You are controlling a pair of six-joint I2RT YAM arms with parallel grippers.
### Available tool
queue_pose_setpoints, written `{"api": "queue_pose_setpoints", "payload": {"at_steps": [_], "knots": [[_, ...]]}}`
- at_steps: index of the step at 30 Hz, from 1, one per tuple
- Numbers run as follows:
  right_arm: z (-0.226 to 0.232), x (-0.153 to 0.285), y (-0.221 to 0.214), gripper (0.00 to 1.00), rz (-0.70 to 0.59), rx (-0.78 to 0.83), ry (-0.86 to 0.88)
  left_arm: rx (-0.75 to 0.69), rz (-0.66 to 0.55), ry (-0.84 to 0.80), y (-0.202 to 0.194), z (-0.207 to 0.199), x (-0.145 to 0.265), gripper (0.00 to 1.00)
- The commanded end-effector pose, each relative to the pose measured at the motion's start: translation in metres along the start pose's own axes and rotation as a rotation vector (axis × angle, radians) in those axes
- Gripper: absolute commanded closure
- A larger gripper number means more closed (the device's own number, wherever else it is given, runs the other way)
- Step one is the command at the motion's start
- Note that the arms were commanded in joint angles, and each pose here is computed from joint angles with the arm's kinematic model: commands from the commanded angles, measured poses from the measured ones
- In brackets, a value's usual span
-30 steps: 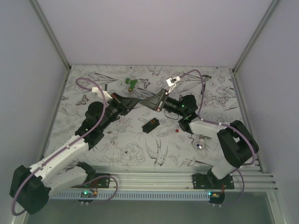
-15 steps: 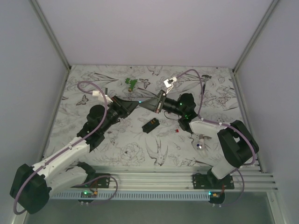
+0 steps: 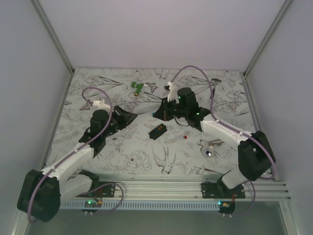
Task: Snap on the fuse box
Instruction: Install the fuse at the fuse box base.
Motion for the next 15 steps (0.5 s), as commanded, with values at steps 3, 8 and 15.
{"api": "queue_pose_setpoints", "payload": {"at_steps": [3, 8, 15], "knots": [[-0.015, 0.003, -0.034, 1.0, 0.247, 0.121, -0.303, -0.091, 0.142, 0.062, -0.015, 0.023, -0.005, 0.48], [-0.019, -0.005, -0.054, 1.0, 0.359, 0.193, -0.443, -0.082, 0.243, 0.099, -0.025, 0.037, -0.019, 0.41], [-0.016, -0.026, -0.064, 1.0, 0.443, 0.307, -0.552, -0.023, 0.373, 0.133, -0.039, 0.053, -0.041, 0.36]]}}
Point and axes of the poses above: each gripper's point midway between its finger pads, its own x axis back along the fingers, its own z axis along the line the jaws close on, y = z × x, the point moved 7 cm from there along x, back along the fingers, and after that the axes turned 1 degree about -x, right-handed, at the moved point
